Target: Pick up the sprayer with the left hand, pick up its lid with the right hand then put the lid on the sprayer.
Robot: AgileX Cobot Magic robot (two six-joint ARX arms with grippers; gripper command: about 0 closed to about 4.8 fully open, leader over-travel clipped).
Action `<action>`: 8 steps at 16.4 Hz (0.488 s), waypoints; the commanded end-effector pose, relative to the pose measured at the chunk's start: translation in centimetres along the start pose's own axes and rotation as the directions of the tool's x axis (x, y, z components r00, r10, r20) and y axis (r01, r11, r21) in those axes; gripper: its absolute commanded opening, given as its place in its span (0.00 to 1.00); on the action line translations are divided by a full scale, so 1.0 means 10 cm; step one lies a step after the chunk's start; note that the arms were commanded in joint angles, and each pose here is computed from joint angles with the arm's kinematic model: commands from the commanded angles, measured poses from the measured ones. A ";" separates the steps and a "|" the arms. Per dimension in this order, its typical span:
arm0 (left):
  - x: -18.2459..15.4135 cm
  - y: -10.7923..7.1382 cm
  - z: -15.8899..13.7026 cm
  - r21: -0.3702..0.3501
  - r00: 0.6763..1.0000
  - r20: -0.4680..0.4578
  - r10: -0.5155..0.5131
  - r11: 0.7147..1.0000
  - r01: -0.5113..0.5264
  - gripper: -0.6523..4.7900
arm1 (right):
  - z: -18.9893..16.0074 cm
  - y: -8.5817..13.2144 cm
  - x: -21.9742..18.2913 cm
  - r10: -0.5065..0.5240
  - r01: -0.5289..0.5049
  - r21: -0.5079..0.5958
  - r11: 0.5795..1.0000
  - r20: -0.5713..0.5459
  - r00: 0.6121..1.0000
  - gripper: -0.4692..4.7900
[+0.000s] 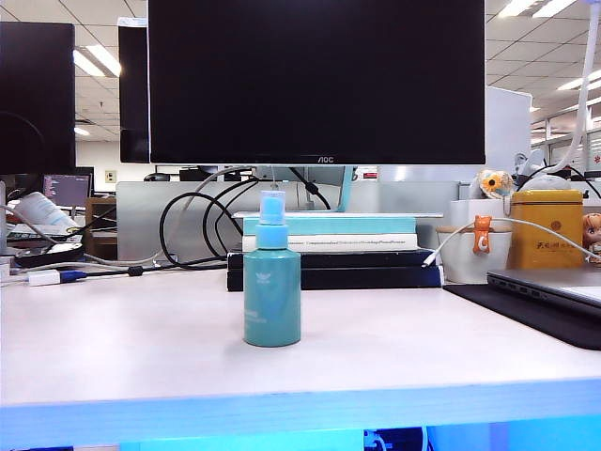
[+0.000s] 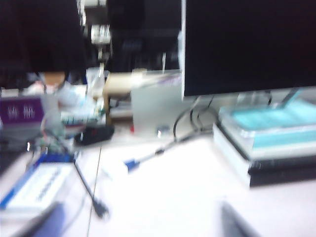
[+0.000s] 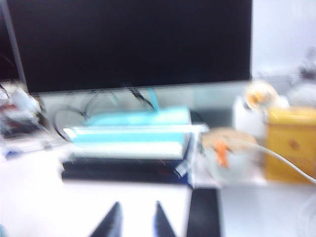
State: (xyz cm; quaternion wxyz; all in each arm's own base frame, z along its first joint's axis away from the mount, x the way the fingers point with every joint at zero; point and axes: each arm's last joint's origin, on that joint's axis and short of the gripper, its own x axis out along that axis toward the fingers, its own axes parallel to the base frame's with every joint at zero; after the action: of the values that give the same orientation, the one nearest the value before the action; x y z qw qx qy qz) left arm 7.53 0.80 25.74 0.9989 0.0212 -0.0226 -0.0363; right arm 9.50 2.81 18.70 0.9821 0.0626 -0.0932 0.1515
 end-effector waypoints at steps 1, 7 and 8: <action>0.03 0.00 -0.08 0.002 0.999 0.019 -0.029 1.000 0.029 0.37 | -0.09 -0.02 -0.01 -0.048 0.040 -0.098 0.994 -0.074 0.996 0.18; 0.07 -0.01 -0.49 0.017 0.996 0.066 -0.057 0.998 0.056 0.11 | -0.07 -0.04 -0.01 -0.123 0.116 -0.135 0.984 -0.044 0.991 0.09; 0.08 -0.02 -0.52 0.028 0.994 0.079 -0.080 0.997 0.078 0.11 | -0.11 -0.05 -0.01 -0.130 0.117 -0.139 0.983 -0.084 0.988 0.09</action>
State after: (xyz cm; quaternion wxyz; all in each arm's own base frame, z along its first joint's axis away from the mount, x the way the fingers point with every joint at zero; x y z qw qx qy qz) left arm 8.66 0.86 20.30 0.9963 0.0261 -0.0451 -0.0681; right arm 9.66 2.48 17.97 0.9939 -0.0016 -0.0639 0.0898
